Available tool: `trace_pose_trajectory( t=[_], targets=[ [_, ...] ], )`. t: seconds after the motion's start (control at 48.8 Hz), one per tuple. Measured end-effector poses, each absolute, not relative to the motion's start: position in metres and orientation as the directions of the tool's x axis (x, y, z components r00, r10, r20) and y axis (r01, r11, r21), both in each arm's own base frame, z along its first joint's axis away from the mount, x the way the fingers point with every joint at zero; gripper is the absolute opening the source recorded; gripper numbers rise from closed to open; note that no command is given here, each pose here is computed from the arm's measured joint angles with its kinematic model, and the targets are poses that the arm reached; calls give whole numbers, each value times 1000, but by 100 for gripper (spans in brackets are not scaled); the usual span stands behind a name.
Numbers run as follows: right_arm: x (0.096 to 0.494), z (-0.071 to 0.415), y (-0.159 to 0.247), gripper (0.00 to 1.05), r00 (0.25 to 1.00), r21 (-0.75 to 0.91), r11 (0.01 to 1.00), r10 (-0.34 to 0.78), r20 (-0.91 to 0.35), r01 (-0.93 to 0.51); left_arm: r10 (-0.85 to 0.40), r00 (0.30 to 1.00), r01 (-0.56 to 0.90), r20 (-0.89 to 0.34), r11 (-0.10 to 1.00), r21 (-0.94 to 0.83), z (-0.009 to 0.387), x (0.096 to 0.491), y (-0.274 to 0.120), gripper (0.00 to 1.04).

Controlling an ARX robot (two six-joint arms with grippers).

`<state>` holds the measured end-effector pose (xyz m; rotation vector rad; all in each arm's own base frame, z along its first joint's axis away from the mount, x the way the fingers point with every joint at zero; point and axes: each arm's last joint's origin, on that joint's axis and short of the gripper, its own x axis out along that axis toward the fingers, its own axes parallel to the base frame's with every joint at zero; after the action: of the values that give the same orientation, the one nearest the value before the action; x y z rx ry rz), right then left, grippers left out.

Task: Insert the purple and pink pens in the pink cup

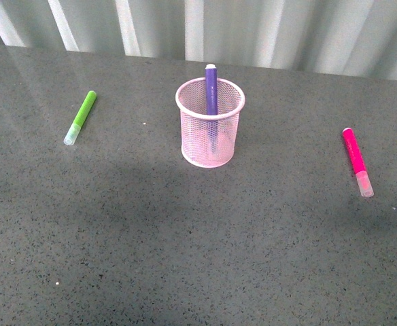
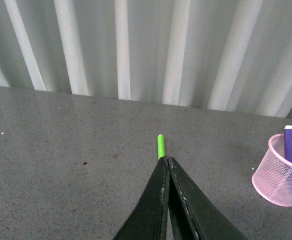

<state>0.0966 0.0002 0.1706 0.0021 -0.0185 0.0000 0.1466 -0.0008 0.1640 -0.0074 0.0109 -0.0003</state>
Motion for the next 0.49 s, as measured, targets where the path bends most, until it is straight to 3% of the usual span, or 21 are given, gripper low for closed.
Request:
trace_pose_trajectory(
  t=[0.492],
  targets=[
    [97, 171, 0, 98, 1000, 2, 1000, 1, 19, -1, 0, 1000, 0, 21, 1000, -7, 173, 125, 0, 4]
  ],
)
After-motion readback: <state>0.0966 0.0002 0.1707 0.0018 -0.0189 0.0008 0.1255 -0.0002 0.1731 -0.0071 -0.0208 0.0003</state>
